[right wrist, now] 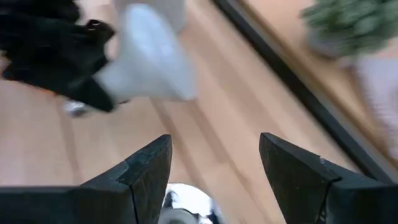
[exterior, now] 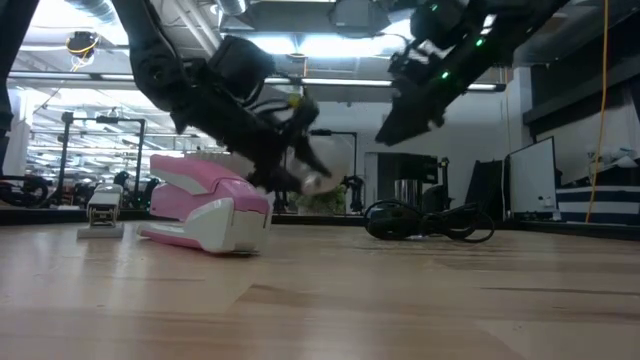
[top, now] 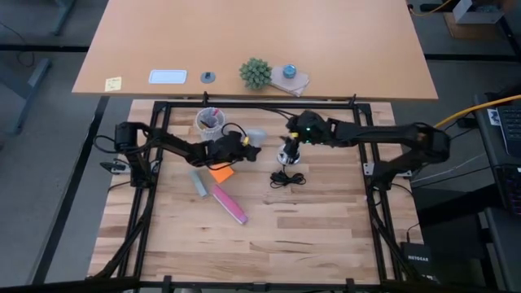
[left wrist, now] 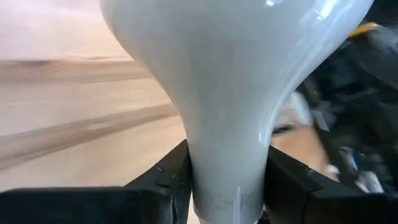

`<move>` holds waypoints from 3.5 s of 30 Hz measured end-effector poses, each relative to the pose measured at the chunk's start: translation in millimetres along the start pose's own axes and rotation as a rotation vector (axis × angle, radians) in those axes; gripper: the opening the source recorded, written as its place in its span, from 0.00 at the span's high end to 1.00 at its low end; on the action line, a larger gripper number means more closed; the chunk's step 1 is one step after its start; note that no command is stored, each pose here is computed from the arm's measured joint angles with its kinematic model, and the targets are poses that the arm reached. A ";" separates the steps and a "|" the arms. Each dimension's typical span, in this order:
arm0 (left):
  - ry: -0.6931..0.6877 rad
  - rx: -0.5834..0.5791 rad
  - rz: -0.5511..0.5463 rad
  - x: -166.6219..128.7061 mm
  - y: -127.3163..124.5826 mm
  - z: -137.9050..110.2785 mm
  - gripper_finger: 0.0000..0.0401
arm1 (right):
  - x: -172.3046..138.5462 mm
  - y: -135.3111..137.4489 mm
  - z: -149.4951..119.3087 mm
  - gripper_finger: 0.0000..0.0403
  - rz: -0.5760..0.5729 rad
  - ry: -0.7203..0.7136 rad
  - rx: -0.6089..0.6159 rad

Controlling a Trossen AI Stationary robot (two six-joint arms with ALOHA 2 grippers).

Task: Screw lightbulb
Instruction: Insert the lightbulb into the lamp

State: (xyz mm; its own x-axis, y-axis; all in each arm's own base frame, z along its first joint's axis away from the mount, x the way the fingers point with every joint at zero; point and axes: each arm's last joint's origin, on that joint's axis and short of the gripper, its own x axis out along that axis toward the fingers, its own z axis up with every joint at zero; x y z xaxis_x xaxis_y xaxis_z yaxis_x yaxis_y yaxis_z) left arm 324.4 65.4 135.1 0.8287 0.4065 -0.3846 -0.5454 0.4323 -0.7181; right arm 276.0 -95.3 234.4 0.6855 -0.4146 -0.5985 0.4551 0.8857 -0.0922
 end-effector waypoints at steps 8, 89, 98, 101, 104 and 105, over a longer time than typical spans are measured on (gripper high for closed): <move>-0.069 0.191 -0.229 -11.7 -34.9 -15.1 0.65 | -42.8 -11.0 -0.6 0.38 -0.109 0.037 -0.021; -0.163 0.824 -0.277 107.4 -65.6 4.2 0.64 | -55.6 -18.4 -10.9 0.38 -0.268 0.161 -0.238; -0.128 0.853 -0.251 107.2 -64.4 4.1 0.64 | -55.7 -16.6 -15.2 0.38 -0.195 0.199 -0.241; -0.120 0.869 -0.242 107.4 -63.5 3.6 0.63 | -55.5 -15.1 -15.5 0.38 -0.147 0.199 -0.237; -0.124 0.889 -0.241 107.4 -63.5 3.6 0.63 | -55.4 -14.1 -15.7 0.38 -0.113 0.198 -0.235; -0.125 0.898 -0.240 107.4 -63.5 3.6 0.63 | -55.4 -13.8 -15.7 0.38 -0.102 0.197 -0.234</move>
State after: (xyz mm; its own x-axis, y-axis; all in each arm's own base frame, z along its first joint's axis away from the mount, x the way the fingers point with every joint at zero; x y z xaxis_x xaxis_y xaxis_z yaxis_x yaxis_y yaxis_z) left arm 447.6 84.6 141.5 0.9405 0.2869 -0.1818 -0.2975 0.9541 -0.0334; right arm 222.8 -81.3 256.4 0.5092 -0.4753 -0.7175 0.3570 0.8752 -0.3264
